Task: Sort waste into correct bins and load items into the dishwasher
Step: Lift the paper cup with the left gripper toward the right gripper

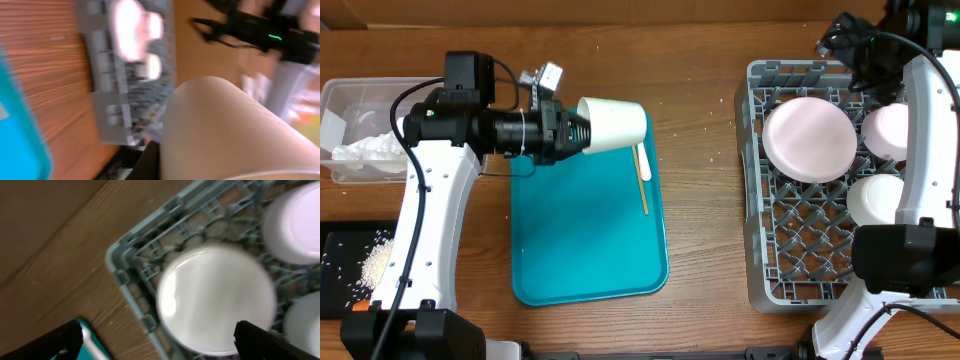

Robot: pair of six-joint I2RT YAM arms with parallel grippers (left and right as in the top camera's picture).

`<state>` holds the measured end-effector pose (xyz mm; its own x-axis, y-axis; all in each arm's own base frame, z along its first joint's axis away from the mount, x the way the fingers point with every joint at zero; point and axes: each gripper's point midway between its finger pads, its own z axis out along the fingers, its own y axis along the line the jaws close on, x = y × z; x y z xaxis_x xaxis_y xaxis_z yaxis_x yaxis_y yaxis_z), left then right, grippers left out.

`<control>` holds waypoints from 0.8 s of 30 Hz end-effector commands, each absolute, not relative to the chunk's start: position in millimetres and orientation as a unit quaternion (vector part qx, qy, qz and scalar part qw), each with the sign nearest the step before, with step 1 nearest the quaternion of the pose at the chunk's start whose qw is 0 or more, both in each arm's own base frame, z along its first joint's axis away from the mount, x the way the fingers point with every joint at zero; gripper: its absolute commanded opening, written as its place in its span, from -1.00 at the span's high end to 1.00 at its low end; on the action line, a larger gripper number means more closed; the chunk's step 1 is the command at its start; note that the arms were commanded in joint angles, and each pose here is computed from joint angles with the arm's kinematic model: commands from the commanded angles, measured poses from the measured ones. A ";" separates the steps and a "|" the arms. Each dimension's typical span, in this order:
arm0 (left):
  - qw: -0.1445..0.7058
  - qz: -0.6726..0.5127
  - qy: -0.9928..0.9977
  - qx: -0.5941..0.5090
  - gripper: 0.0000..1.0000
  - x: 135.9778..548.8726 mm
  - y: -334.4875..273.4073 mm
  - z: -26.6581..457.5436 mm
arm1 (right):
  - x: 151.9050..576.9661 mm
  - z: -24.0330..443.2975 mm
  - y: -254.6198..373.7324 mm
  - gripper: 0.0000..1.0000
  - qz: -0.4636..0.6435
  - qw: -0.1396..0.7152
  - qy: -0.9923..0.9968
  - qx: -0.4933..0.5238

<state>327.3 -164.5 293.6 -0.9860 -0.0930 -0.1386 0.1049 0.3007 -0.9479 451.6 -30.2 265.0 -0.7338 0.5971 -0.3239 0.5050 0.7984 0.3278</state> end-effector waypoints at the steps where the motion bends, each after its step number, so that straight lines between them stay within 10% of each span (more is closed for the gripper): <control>1: 0.056 -0.686 0.724 0.040 0.92 310.4 -171.2 335.8 | 443.7 312.3 55.7 -1.00 0.342 0.194 0.907 0.151; 8: 0.023 -0.709 0.705 0.005 0.92 326.7 -161.4 357.5 | 382.5 416.4 139.7 -1.00 0.677 0.132 0.721 -0.061; 24: -0.060 -0.706 0.705 -0.006 0.92 319.5 -194.1 371.7 | 312.7 429.1 260.4 -1.00 0.711 0.042 0.665 -0.224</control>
